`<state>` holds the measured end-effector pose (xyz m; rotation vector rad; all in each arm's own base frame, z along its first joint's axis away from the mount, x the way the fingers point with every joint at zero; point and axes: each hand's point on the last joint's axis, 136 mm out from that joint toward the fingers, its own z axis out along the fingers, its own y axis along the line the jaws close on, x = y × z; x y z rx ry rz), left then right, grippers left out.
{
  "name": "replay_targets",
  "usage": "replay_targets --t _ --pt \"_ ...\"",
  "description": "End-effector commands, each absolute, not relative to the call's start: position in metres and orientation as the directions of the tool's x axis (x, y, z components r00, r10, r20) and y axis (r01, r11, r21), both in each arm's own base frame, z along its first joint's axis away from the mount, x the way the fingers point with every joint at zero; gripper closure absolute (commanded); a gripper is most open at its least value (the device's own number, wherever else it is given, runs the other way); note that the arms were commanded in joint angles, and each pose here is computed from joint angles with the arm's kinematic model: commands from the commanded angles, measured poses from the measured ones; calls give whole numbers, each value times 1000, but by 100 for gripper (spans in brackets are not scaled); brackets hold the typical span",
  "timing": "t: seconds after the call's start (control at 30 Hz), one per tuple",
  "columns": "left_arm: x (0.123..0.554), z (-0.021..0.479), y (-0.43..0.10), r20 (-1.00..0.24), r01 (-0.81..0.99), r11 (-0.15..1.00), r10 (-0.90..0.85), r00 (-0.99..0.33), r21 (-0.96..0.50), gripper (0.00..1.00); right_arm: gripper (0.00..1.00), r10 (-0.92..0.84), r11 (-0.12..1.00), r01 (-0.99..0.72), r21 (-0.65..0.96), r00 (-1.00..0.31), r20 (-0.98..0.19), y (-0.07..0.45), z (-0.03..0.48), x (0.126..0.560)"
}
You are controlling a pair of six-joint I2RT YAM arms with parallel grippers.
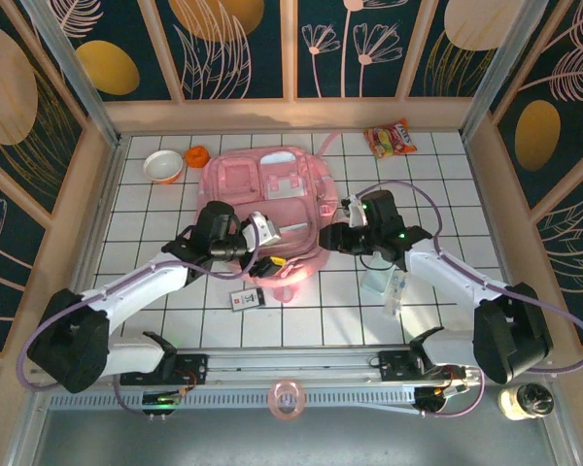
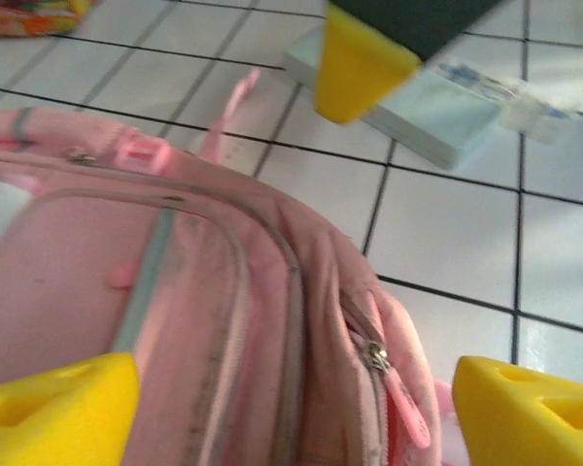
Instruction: Pack the student bag
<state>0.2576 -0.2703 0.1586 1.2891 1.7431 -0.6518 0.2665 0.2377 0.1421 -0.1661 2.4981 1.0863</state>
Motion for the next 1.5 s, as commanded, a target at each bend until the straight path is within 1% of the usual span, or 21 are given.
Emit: replay_targets --t 0.0,0.07,0.17,0.27,0.43,0.53,0.6,0.63,0.67,0.7,0.73,0.77,0.8,0.83,0.87,0.97,1.03,1.23,1.47 --pt "277 166 -253 -817 896 392 573 -60 210 12 55 80 668 -257 698 -909 -410 237 147 264" --pt "279 149 -247 -744 905 347 667 -52 247 9 55 80 654 -258 711 -911 -405 239 144 262" --pt "290 131 -242 -669 906 324 741 -63 273 7 55 79 651 -262 713 -910 -407 241 142 261" --pt "303 124 -245 -647 899 311 761 -42 307 6 54 72 656 -269 705 -908 -413 241 140 260" --pt "312 102 -252 -608 920 265 793 -38 289 5 53 61 660 -282 696 -904 -424 244 138 258" --pt "327 89 -252 -580 905 282 813 -50 317 5 52 63 658 -287 696 -900 -431 244 139 257" --pt "339 85 -251 -574 886 308 817 -58 348 7 52 65 657 -289 696 -898 -434 244 140 256" --pt "343 82 -252 -571 881 313 818 -61 355 9 52 66 657 -291 696 -897 -438 245 141 256" --pt "346 80 -253 -568 878 315 821 -60 362 15 52 67 659 -294 692 -894 -443 245 142 256" --pt "348 80 -253 -567 875 318 822 -62 365 24 52 68 661 -295 690 -892 -446 245 143 255" --pt "348 84 -255 -566 876 315 822 -60 365 40 52 71 663 -295 688 -890 -450 244 145 255" --pt "350 95 -257 -585 865 340 808 -68 369 65 52 75 668 -295 683 -887 -456 243 146 255" --pt "354 112 -258 -621 843 379 781 -71 381 84 52 78 675 -293 677 -884 -461 242 148 255" --pt "358 137 -260 -670 813 427 740 -61 397 95 52 84 680 -295 671 -878 -471 240 151 256" --pt "360 161 -259 -712 782 467 701 -43 413 100 52 93 684 -297 666 -871 -483 239 155 258" --pt "358 220 -258 -808 736 546 589 3 401 100 52 109 701 -310 642 -843 -527 236 169 261" --pt "360 243 -259 -831 733 562 557 8 384 100 50 97 711 -330 621 -829 -551 241 177 257" --pt "366 265 -266 -864 732 593 504 -11 336 100 50 27 684 -412 603 -811 -585 278 192 237" --pt "370 273 -271 -887 733 611 461 -22 299 100 50 75 678 -343 650 -848 -525 296 184 245"
